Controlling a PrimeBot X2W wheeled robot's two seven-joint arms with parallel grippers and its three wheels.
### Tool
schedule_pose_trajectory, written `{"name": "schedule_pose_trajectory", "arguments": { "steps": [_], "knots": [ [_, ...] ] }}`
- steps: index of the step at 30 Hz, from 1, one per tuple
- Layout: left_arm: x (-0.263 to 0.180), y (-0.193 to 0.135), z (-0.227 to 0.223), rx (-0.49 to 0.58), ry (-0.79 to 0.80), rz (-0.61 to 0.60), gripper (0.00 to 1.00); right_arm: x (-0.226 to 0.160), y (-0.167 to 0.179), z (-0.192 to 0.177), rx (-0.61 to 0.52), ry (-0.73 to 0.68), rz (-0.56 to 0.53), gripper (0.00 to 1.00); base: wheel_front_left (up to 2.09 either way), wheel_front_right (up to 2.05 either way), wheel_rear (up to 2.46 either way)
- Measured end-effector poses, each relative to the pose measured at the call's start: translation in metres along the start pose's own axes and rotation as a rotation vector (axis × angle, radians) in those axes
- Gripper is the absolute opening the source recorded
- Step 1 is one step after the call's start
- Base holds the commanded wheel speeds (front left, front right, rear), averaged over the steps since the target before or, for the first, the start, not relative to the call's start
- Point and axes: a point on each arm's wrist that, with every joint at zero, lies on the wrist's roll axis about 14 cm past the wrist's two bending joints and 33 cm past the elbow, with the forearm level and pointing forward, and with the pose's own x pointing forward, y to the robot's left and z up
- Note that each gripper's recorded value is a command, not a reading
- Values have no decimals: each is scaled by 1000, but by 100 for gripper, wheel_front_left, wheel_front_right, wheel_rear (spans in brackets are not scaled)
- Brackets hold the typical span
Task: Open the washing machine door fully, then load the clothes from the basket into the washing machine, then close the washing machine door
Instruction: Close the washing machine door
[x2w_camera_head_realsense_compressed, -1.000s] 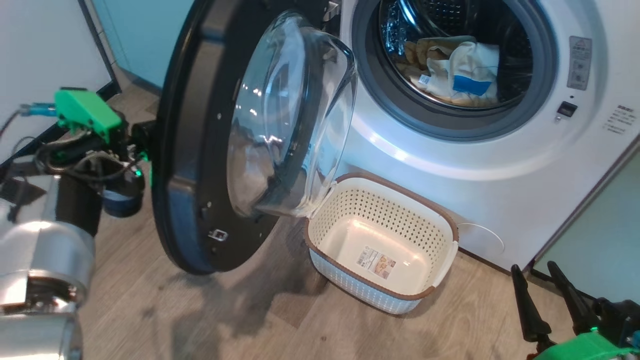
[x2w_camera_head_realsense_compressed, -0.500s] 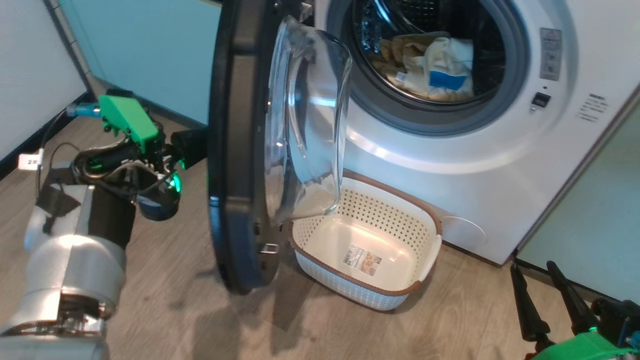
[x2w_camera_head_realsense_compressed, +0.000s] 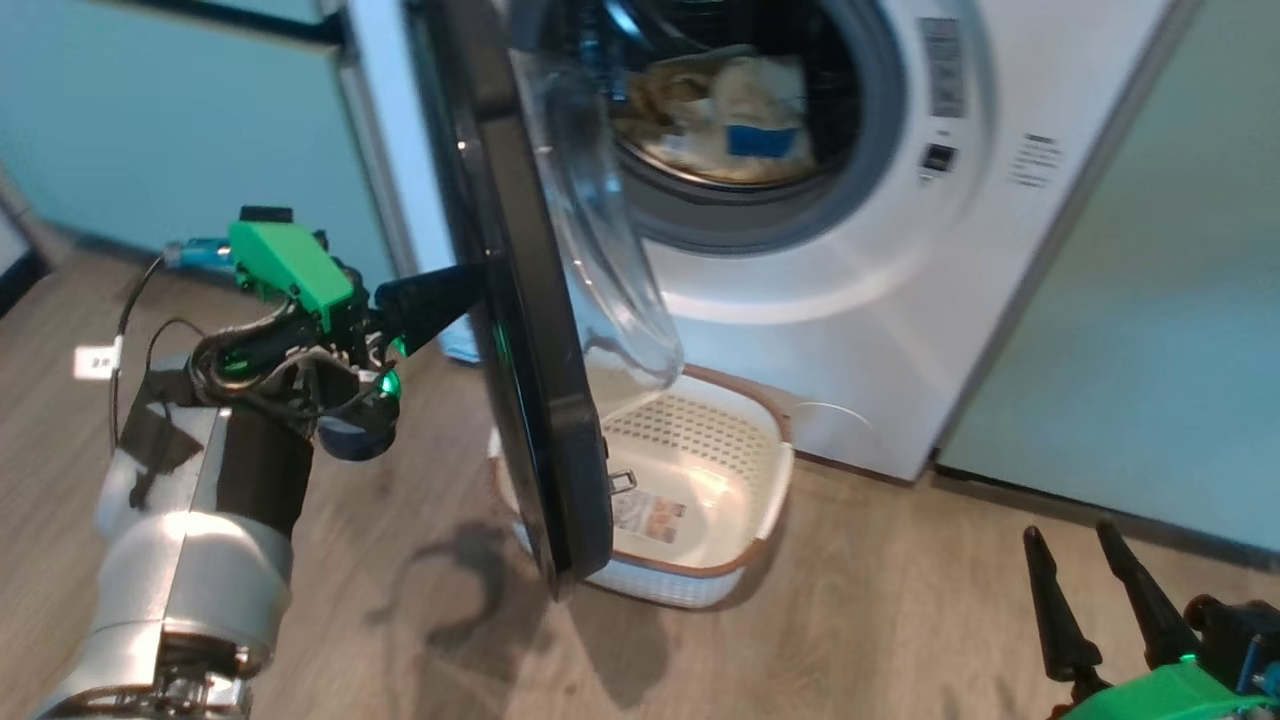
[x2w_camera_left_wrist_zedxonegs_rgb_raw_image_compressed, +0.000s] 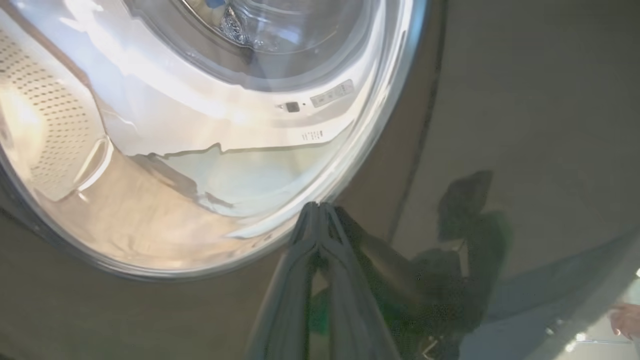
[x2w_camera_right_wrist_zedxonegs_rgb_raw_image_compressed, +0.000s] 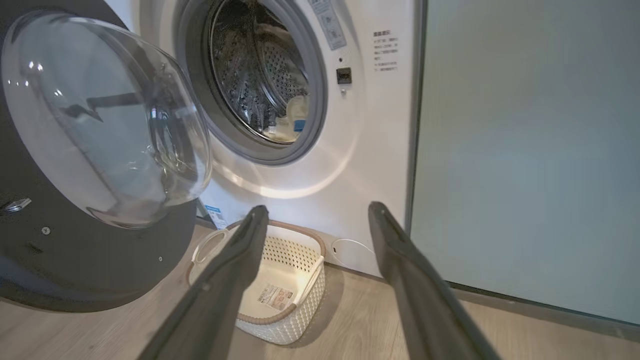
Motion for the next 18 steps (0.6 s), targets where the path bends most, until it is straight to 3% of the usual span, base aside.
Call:
{"name": "schedule_pose_trajectory", "arguments": {
  "steps": [18],
  "knots": [
    [84,-8,-52,-27,128,-65,0,-57,-63,10,-20,-30,-224,100,0,0,0]
  ]
}}
